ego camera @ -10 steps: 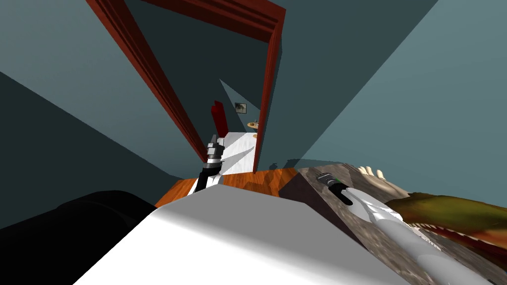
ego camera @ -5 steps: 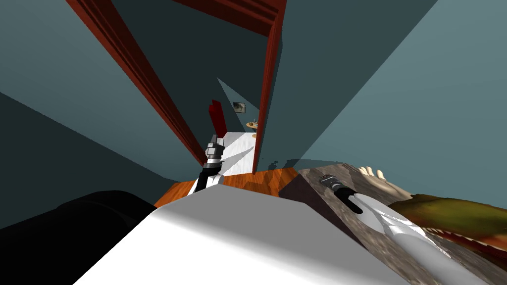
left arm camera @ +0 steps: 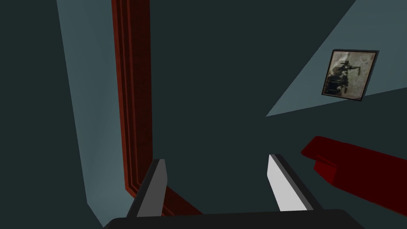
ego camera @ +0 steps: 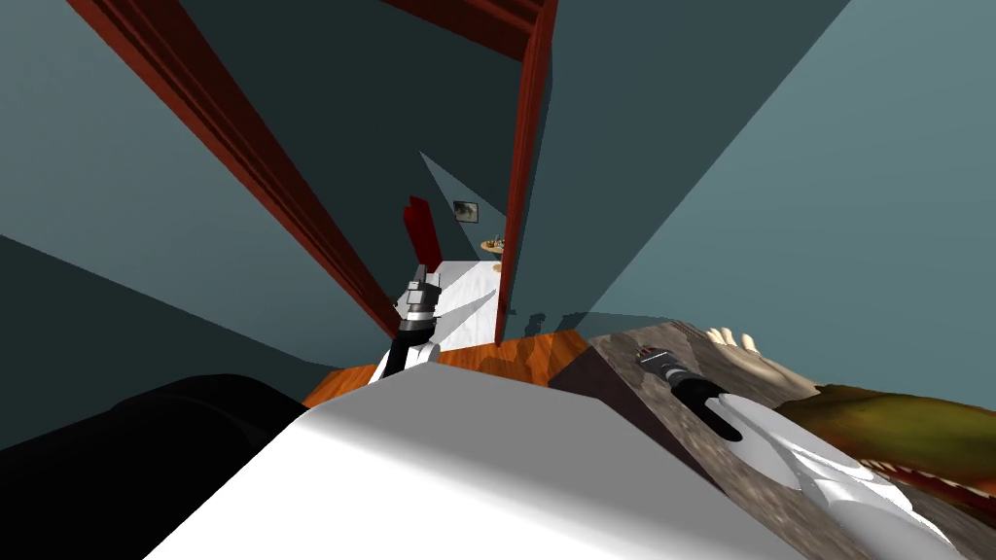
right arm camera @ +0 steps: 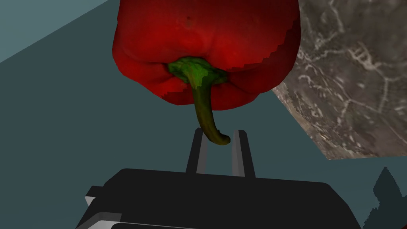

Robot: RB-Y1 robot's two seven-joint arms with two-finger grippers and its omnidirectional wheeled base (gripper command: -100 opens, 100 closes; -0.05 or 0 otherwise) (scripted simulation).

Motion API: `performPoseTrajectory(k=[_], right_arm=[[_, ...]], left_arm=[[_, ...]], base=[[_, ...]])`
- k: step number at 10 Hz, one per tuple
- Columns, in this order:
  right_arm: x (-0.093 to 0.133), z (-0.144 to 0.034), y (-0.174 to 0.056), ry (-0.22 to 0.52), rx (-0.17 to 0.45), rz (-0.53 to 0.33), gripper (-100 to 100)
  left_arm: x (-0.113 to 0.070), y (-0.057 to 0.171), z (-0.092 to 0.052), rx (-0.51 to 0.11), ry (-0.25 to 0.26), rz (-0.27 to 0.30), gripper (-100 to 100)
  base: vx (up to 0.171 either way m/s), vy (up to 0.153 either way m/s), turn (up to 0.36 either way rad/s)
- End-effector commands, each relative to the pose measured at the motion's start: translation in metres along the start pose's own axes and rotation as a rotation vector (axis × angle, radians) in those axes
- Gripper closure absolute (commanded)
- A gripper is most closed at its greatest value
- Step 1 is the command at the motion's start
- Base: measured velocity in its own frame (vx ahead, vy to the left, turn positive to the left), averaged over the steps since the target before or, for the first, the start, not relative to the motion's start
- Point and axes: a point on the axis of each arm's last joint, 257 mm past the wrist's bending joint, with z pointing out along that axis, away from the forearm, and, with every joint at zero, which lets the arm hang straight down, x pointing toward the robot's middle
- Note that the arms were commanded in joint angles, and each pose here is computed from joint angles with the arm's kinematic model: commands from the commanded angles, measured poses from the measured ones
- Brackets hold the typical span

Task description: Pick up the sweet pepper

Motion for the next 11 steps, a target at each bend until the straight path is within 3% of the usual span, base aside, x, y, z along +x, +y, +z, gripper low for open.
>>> performPoseTrajectory(k=[1,2,3,4,6,7,8,10,11], right_arm=[[0.000,-0.009,0.006,-0.005,-0.009,-0.006,100],[0.001,-0.014,0.015,-0.007,-0.027,-0.009,100],[-0.004,-0.020,-0.004,-0.018,0.001,-0.035,100],[-0.006,-0.025,-0.007,-0.025,0.008,-0.035,100],[-0.004,-0.037,0.009,-0.027,-0.024,-0.042,100],[-0.009,-0.044,-0.012,-0.036,0.009,-0.072,100],[-0.012,-0.050,-0.014,-0.044,0.010,-0.075,100],[-0.010,-0.061,0.004,-0.046,-0.025,-0.083,100],[-0.011,-0.060,-0.002,-0.047,-0.013,-0.080,100]], left_arm=[[0.000,0.000,0.000,0.000,0.000,0.000,0],[0.000,0.000,0.000,0.000,0.000,0.000,0],[0.000,0.000,0.000,0.000,0.000,0.000,0],[0.000,0.000,0.000,0.000,0.000,0.000,0],[0.000,0.000,0.000,0.000,0.000,0.000,0],[0.000,0.000,0.000,0.000,0.000,0.000,0],[0.000,0.000,0.000,0.000,0.000,0.000,0],[0.000,0.000,0.000,0.000,0.000,0.000,0],[0.000,0.000,0.000,0.000,0.000,0.000,0]], base=[[0.070,0.006,-0.018],[0.014,-0.017,0.021],[0.082,0.009,-0.130],[0.133,0.021,-0.097],[0.045,0.015,0.020],[0.101,0.039,-0.117],[0.118,0.038,-0.106],[0.034,0.006,0.015],[0.000,0.000,0.000]])
